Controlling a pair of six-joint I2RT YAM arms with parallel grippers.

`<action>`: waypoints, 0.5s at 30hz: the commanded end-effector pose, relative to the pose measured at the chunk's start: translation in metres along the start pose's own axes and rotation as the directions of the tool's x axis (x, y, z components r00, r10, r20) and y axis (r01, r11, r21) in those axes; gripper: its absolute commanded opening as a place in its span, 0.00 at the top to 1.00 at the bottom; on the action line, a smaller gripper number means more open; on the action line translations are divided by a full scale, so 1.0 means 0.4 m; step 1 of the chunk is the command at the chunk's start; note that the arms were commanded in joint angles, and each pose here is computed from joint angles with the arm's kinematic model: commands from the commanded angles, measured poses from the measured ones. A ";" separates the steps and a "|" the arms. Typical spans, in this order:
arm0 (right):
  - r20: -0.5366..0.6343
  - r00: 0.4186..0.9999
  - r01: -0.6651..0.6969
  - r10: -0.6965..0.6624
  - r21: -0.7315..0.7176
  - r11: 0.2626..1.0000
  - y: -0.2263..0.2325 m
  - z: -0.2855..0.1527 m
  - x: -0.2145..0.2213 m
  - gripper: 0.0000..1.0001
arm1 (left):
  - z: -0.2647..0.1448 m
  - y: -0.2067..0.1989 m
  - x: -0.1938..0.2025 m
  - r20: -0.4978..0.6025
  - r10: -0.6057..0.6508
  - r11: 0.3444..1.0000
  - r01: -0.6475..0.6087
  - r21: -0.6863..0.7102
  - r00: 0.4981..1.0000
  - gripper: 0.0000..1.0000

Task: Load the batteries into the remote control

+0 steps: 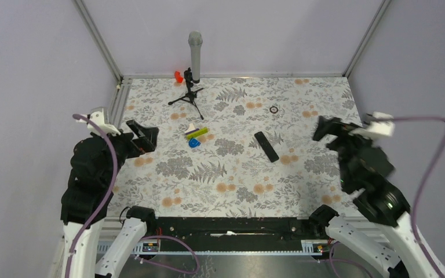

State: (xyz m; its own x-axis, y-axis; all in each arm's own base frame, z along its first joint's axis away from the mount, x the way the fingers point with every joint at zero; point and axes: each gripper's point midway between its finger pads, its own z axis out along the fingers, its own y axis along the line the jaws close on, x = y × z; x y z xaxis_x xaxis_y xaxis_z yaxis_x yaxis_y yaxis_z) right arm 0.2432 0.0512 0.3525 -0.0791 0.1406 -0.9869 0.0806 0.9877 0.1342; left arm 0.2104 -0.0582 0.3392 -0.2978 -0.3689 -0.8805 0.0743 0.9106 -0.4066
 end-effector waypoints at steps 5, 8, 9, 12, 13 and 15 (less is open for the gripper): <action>0.294 0.946 -0.199 0.132 0.210 0.957 -0.241 -0.161 -0.160 0.00 | -0.124 -0.004 -0.127 0.210 0.051 0.999 -0.046 -0.028 0.976 0.01; 0.322 0.935 -0.224 0.149 0.207 0.952 -0.261 -0.182 -0.172 0.00 | -0.152 -0.002 -0.135 0.229 0.046 0.999 -0.039 -0.033 0.972 0.01; 0.328 0.932 -0.231 0.156 0.202 0.952 -0.263 -0.186 -0.174 0.00 | -0.155 -0.002 -0.132 0.224 0.038 0.999 -0.032 -0.033 0.974 0.01; 0.334 0.928 -0.238 0.167 0.183 0.954 -0.260 -0.189 -0.176 0.00 | -0.160 -0.017 -0.121 0.196 0.021 1.000 -0.021 -0.002 0.980 0.01; 0.332 0.928 -0.236 0.166 0.181 0.955 -0.259 -0.188 -0.175 0.00 | -0.163 -0.023 -0.120 0.193 0.016 1.000 -0.018 0.012 0.981 0.01; 0.332 0.927 -0.240 0.173 0.172 0.956 -0.256 -0.188 -0.173 0.01 | -0.169 -0.026 -0.117 0.196 0.010 1.000 -0.014 0.022 0.981 0.01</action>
State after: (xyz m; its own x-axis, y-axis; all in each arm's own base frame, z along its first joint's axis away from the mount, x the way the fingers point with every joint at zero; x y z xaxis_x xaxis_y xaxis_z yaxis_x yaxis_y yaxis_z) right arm 0.1682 -0.0492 0.4106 0.2447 0.2675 -0.9320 0.2519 0.9107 0.3275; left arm 0.1675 -0.0365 0.3934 -0.1179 -0.3741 -0.9199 0.0817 0.9195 -0.3845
